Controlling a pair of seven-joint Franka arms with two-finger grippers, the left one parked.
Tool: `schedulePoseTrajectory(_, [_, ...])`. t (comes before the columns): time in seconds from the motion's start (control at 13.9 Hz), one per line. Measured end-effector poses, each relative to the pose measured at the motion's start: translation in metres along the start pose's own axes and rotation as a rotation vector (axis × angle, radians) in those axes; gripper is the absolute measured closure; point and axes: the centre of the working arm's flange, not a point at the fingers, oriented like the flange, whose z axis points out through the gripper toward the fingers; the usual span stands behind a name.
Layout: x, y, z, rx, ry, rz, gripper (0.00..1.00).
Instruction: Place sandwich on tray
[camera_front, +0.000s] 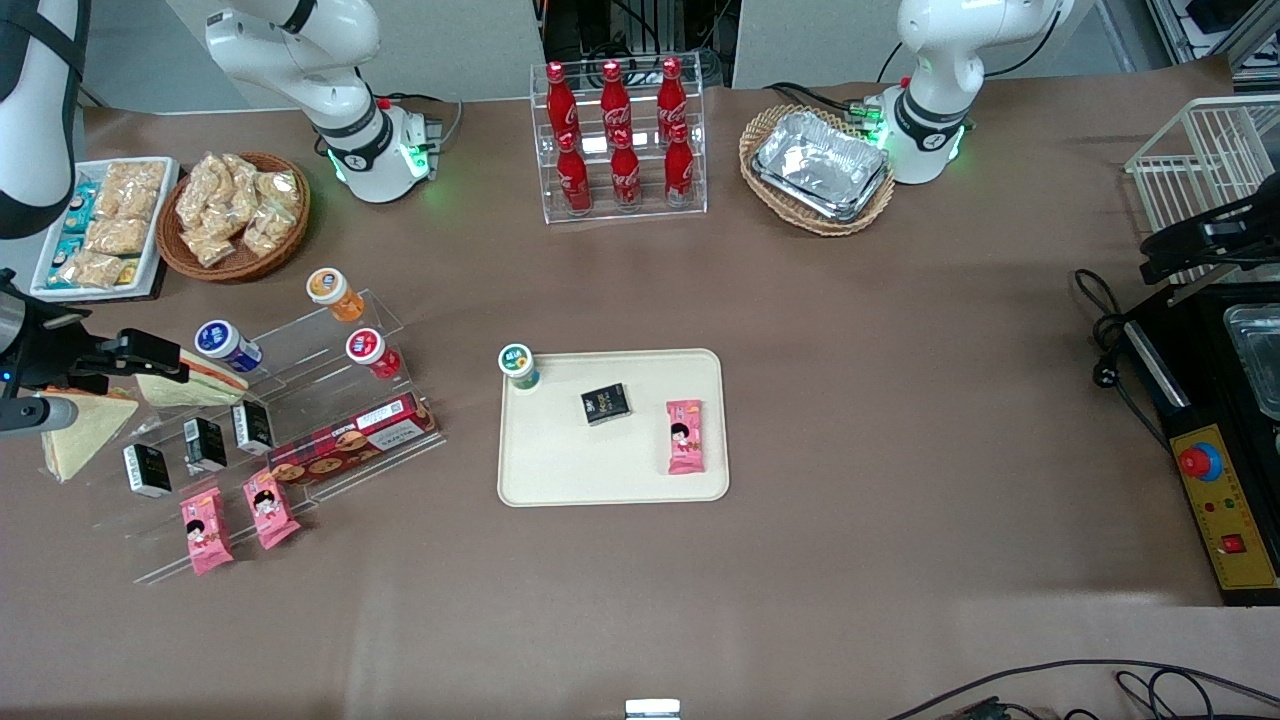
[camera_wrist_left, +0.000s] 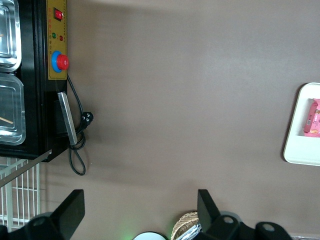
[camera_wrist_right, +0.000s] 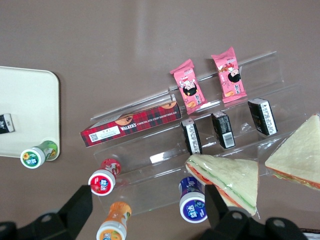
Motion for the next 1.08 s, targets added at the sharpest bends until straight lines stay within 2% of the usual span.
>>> schedulePoseTrajectory(0.14, [0.0,-0.001,0.0,-0.003,0.0,-0.002,0.0])
schedulePoseTrajectory(0.43, [-0.001,0.004,0.0,-0.045,-0.008,-0.002,0.0])
schedulePoseTrajectory(0.65, [-0.005,0.029,-0.002,-0.047,-0.006,0.024,0.0])
schedulePoseTrajectory(0.86, [-0.007,0.047,-0.005,-0.053,0.019,0.05,0.0])
schedulePoseTrajectory(1.08, [-0.016,0.082,-0.008,-0.053,0.027,0.111,0.0])
